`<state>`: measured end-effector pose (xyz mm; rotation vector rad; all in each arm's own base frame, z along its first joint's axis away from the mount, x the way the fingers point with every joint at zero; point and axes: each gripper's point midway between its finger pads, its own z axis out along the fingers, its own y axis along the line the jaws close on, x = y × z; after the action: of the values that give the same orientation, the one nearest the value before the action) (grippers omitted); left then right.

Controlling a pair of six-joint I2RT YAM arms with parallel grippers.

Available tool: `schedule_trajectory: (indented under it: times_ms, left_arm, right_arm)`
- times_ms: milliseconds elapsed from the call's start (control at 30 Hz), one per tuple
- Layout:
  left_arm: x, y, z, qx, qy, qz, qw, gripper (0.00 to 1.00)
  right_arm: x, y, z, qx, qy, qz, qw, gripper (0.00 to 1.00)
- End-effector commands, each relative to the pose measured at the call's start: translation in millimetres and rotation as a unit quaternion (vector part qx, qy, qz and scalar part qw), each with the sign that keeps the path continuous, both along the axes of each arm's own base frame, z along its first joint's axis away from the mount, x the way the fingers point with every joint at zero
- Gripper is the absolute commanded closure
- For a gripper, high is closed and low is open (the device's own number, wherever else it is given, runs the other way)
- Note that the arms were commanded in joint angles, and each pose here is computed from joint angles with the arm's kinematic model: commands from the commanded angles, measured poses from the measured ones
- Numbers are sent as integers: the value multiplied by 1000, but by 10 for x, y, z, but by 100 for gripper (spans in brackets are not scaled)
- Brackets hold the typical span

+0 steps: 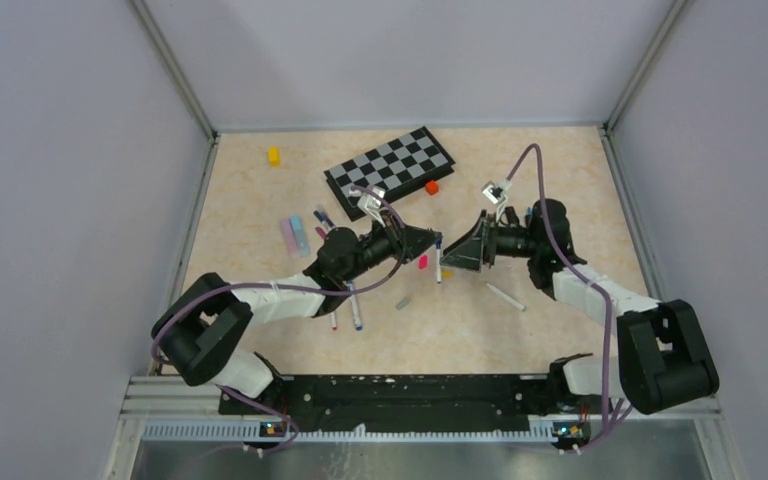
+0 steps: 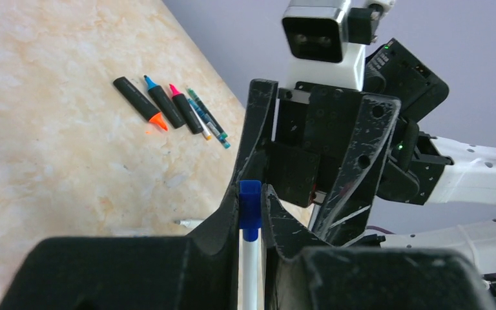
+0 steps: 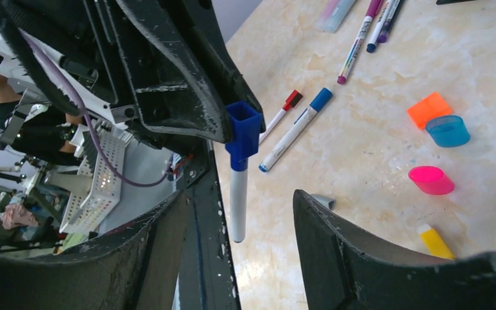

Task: Open the pen caps
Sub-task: Open the pen cap from the pen.

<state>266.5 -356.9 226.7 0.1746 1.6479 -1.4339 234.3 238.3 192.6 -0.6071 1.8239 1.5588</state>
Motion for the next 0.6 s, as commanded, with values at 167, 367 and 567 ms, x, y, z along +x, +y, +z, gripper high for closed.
schedule_trajectory:
  times_ms: [167,367,567]
  left_arm:
    - [-1,-83,346,-52,-39,6,998,100]
    - [-5,-90,356,-55,-42,7,998,100]
    - [-14,-75,348,-54,-44,9,998,100]
  right_arm:
    - [15,111,-28,-1,-10,-1,1000,58]
    - [-39,156,-22,2,-11,16,1000,84]
    - [-87,173,40,-7,-42,48,998,100]
